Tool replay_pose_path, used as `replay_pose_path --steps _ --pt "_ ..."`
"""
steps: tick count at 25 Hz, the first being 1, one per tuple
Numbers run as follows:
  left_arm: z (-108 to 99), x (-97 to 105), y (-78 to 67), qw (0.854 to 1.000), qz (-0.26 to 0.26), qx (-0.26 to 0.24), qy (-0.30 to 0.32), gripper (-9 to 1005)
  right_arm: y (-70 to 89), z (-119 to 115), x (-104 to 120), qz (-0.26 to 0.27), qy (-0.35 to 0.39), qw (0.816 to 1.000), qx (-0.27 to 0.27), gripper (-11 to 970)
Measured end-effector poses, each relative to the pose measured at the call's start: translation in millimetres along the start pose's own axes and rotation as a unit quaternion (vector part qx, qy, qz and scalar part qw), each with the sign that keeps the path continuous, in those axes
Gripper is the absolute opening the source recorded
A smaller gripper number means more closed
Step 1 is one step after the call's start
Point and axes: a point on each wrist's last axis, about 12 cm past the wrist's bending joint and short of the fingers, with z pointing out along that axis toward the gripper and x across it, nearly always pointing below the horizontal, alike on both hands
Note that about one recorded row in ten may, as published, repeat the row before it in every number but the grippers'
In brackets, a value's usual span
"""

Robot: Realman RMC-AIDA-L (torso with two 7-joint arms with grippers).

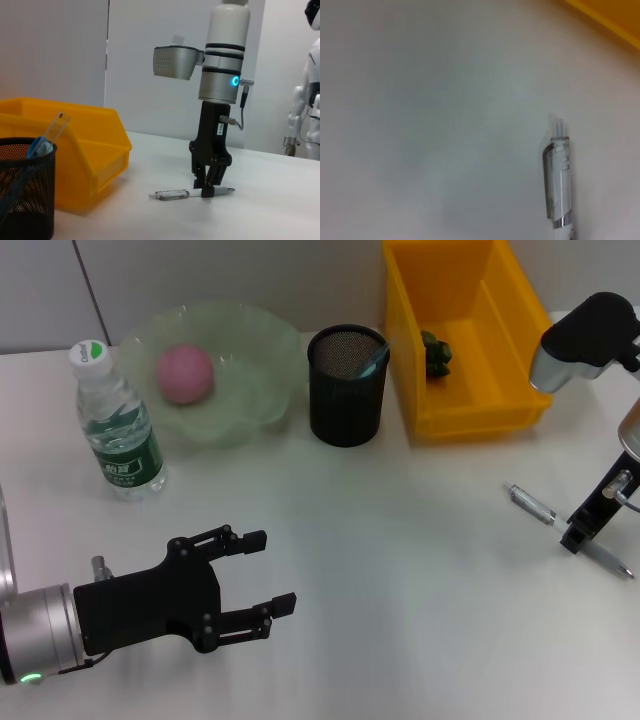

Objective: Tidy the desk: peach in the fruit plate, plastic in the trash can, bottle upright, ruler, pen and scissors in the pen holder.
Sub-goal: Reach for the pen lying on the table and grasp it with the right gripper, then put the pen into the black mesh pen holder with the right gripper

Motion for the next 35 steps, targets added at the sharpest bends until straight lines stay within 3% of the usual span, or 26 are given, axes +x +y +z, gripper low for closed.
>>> replay_pose_path --steps 18,28,35 --pt "1 -1 0.4 1.000 0.001 0.002 -0.002 797 -3.1 -4 -1 0.011 -0.006 1.000 -0.003 120" --pt "1 -3 1.2 1.000 0.003 0.004 -0.005 797 -6.4 -47 -16 0.016 -0.146 0.989 -0.016 119" --pt "2 -4 2.5 1.000 0.007 0.002 -0.006 797 -0.3 -73 -23 -0.016 -0.294 0.955 -0.027 119"
